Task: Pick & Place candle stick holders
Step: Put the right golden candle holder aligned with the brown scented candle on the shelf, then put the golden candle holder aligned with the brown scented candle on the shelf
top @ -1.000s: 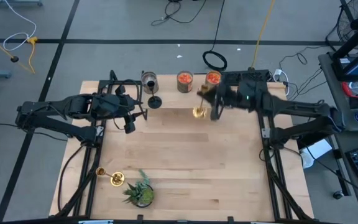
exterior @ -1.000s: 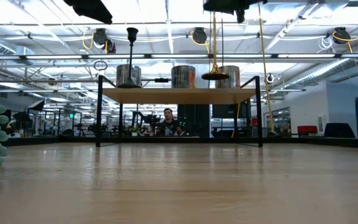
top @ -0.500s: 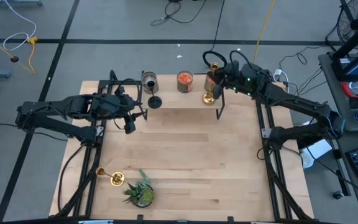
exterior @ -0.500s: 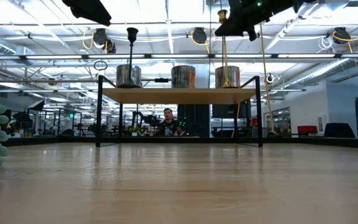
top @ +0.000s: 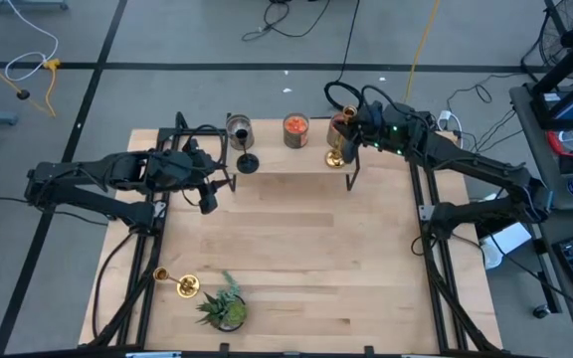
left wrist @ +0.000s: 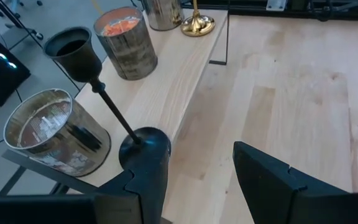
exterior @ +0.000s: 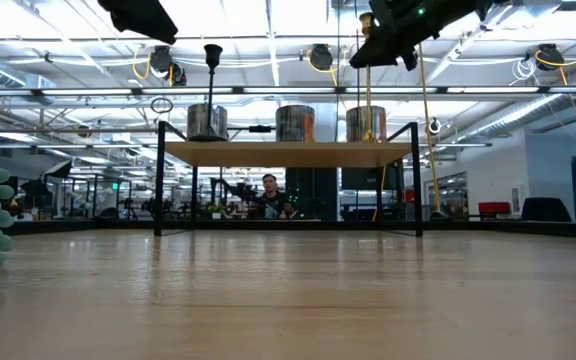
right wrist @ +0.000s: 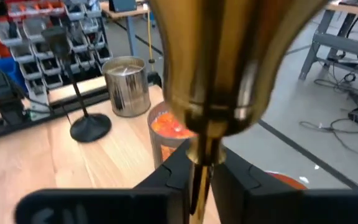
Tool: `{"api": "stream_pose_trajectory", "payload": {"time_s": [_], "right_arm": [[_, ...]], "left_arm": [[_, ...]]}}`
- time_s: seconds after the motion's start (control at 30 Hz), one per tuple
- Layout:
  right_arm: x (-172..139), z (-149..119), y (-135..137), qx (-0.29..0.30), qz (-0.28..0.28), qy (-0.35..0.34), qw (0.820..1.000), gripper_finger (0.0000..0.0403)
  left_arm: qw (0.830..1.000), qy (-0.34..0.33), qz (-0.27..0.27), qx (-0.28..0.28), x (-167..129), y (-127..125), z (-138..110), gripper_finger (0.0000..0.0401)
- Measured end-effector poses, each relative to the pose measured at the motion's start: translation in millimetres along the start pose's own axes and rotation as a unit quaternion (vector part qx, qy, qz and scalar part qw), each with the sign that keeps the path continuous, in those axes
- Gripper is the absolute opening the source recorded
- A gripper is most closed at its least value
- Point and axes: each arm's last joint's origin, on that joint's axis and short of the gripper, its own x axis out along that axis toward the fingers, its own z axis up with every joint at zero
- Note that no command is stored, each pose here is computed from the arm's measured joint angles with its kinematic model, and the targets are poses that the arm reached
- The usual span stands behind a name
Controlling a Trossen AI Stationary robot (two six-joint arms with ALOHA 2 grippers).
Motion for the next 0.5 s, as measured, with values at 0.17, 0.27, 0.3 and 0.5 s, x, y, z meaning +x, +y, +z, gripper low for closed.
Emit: {"api": "stream_pose_trajectory", "payload": {"time_s": [0.17, 0.27, 0.3, 0.5], "right_arm": [[0, -3, 0, -0.022, -0.001, 0.016, 1.000, 0.0096], [-4, -2, 0, -0.041, -0.001, 0.013, 0.999, 0.0125], [-6, -2, 0, -0.042, -0.001, 0.016, 0.999, 0.0134], [-27, -4, -2, -0.045, -0.001, 0.044, 0.998, 0.0181]], "left_arm": [[1.000, 0.004, 0.000, -0.007, 0, 0, -1, 0.0189], [1.000, 0.015, -0.001, -0.001, 0, -1, -3, 0.0189], [1.000, 0.023, -0.002, 0.006, -1, -1, -5, 0.0189], [0.998, 0.061, -0.013, 0.008, -4, -7, -14, 0.0189]]}}
